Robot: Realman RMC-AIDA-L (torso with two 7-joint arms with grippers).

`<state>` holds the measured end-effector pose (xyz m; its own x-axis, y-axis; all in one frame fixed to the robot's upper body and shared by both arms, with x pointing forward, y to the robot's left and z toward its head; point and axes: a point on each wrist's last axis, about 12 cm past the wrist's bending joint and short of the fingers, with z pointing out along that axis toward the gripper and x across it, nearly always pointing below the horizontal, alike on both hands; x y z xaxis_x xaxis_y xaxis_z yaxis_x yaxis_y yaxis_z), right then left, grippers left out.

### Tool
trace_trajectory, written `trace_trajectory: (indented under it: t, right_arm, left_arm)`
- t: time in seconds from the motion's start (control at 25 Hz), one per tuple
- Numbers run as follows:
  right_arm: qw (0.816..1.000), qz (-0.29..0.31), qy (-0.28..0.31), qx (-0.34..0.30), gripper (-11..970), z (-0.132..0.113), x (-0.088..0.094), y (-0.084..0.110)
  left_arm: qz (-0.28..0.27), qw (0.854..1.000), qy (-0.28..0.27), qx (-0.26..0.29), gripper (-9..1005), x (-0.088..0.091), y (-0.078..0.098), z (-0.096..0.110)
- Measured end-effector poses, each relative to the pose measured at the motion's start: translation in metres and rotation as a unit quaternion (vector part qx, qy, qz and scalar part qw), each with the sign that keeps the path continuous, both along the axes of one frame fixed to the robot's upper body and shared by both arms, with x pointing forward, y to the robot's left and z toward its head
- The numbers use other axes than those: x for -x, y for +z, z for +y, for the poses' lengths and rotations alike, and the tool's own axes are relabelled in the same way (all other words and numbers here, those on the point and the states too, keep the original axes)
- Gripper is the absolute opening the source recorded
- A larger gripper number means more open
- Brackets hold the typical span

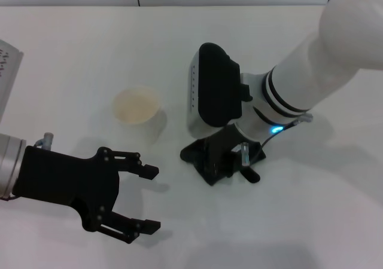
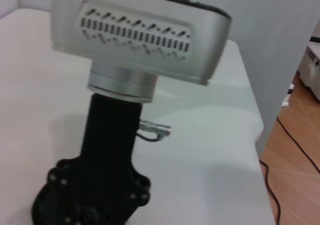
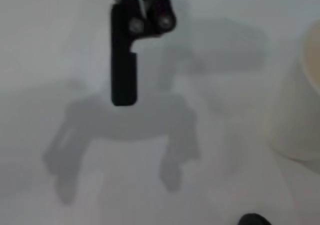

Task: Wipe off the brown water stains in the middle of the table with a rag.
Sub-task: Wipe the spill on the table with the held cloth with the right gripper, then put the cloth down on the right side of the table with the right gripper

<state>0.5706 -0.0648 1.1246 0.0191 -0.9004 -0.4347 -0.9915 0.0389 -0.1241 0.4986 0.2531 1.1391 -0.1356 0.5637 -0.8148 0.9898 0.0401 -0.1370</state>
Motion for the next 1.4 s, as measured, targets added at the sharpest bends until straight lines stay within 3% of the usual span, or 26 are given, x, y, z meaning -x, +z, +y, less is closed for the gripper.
trace_trajectory:
  t: [0.12, 0.2, 0.4, 0.72, 0.88, 1.16, 1.4]
  right_arm:
    - [1.000, 0.004, -0.005, -0.006, 89, -0.003, 0.001, 0.003]
    - [0.999, -0.002, -0.027, -0.022, 88, -0.023, -0.004, 0.016]
    - [0.998, -0.011, -0.053, -0.041, 88, -0.062, -0.009, 0.027]
    - [0.994, 0.012, -0.090, -0.059, 128, -0.114, -0.010, 0.021]
    - [0.991, 0.015, -0.112, -0.073, 148, -0.128, -0.009, 0.021]
    - [0.991, 0.029, -0.104, -0.080, 183, -0.131, -0.004, 0.019]
    - [0.989, 0.027, -0.105, -0.102, 424, -0.144, -0.002, 0.023]
  left_arm:
    - [0.000, 1.000, 0.001, -0.001, 890, 0.000, 0.000, 0.001]
    - [0.001, 1.000, 0.004, -0.001, 890, 0.001, -0.001, 0.003]
    - [-0.002, 1.000, 0.015, 0.004, 890, 0.003, -0.002, 0.008]
    - [0.001, 1.000, 0.025, 0.009, 889, 0.004, -0.006, 0.012]
    - [0.000, 1.000, 0.028, 0.010, 889, 0.004, -0.006, 0.012]
    - [-0.002, 0.999, 0.033, 0.015, 889, 0.005, -0.007, 0.014]
    - [-0.011, 0.998, 0.049, 0.032, 889, 0.006, -0.010, 0.023]
